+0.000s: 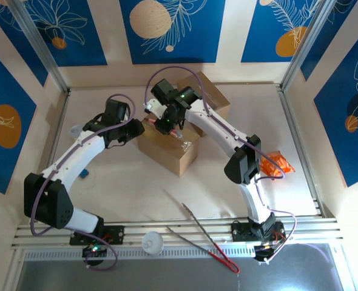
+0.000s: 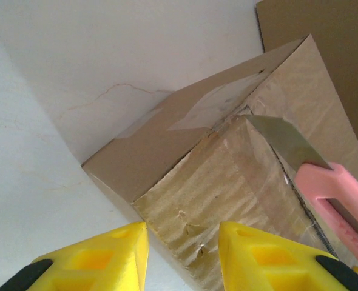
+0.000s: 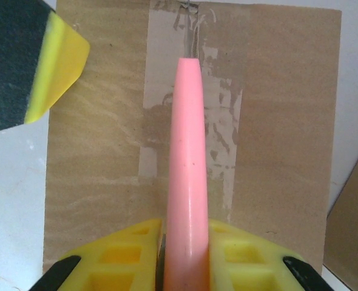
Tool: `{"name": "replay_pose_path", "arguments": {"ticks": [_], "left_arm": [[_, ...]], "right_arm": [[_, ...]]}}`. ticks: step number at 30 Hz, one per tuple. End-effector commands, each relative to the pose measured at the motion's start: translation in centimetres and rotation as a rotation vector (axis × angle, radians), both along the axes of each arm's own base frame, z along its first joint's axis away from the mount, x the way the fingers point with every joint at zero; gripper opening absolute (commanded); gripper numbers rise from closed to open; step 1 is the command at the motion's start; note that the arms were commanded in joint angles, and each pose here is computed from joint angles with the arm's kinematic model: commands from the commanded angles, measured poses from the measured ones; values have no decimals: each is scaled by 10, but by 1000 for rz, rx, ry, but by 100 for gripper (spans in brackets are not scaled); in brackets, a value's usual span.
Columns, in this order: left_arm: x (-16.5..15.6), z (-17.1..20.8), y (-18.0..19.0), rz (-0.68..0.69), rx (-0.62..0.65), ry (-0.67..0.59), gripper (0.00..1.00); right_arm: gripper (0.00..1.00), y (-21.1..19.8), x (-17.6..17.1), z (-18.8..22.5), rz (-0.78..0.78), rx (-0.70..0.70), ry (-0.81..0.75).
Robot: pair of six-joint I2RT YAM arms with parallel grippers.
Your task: Unpack the express box
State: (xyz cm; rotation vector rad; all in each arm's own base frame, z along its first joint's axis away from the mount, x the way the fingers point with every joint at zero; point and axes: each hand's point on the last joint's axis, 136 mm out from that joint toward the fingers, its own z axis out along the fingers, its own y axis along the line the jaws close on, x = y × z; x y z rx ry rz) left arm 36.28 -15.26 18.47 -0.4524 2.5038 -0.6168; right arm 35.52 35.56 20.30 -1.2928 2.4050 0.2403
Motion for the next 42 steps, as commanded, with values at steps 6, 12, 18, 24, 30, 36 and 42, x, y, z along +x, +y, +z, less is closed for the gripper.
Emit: {"name": "replay_pose_path", "arguments": {"ticks": [6,12,18,24,30,36,42], "left_arm": [[11,8,12,64,-36,-32,36],[16,-1,10,68,-47,-15,36],[16,-10,8,65,-52,5,36],[9,-21,12,71,-34,39,36],[5,-29,16,77,-10,67,36],[3,-36,16,75,-1,91,35],[1,-41,17,76,7,108,35]], "right_arm": [[0,6,2,0,16,-2,-14],[0,5,1,-2,13,-11,-10],[0,2,2,-4,5,-24,-14],[0,0,4,-5,-13,-35,-22],[0,-3,6,-7,-33,-52,-30],[0,-5,8,-8,-49,-61,-32],[0,-7,8,-8,-60,-67,-36]]}}
